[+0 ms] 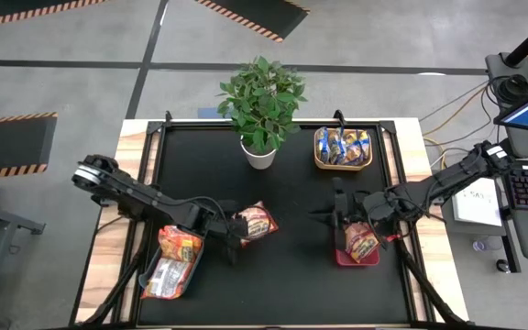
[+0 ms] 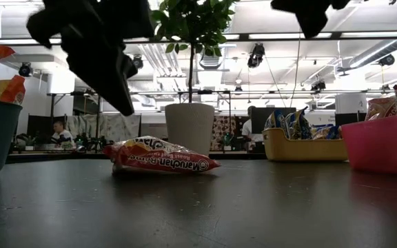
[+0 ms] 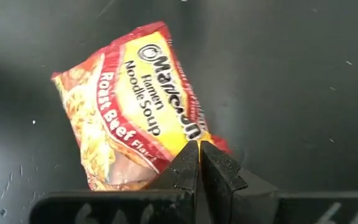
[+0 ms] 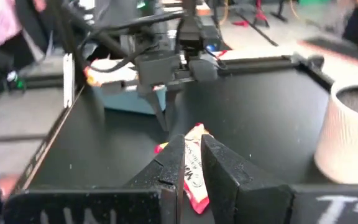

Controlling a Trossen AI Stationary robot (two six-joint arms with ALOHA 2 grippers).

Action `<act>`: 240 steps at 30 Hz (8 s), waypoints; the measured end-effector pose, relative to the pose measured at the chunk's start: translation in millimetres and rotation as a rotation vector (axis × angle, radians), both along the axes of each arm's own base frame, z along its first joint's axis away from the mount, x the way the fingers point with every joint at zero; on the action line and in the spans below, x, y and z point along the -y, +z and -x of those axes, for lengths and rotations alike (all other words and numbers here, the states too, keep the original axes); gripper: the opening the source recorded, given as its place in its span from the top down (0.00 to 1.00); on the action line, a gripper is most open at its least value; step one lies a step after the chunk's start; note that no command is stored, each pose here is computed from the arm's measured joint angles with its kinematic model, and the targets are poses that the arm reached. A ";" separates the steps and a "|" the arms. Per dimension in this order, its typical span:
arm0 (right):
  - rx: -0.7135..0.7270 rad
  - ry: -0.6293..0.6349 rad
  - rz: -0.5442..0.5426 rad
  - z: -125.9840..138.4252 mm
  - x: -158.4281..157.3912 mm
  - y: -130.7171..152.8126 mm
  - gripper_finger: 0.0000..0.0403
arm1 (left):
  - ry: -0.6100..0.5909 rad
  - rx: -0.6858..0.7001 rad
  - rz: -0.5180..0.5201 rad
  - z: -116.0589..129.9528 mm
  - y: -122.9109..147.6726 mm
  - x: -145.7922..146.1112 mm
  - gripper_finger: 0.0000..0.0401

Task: Sort Maruchan noodles
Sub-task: Put the red noodle pack into the pink bin

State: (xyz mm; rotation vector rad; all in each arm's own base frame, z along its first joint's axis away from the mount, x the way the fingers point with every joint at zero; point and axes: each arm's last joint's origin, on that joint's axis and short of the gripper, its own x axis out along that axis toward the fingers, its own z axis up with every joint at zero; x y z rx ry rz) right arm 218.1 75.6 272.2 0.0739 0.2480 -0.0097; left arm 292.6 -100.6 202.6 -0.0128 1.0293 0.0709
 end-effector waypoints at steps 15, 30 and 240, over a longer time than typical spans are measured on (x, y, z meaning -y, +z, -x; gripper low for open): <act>-0.175 -0.107 -0.246 -74.3 6.9 -43.8 0.89 | 0.047 0.026 -0.087 -3.9 -30.7 -2.3 1.00; -0.431 -0.244 -0.468 -111.1 29.8 -74.2 0.80 | 0.086 0.011 -0.074 1.6 -47.6 -2.5 1.00; -0.411 0.085 -0.767 -191.8 55.5 -155.3 0.42 | 0.011 0.068 -0.094 5.2 -83.3 31.6 0.88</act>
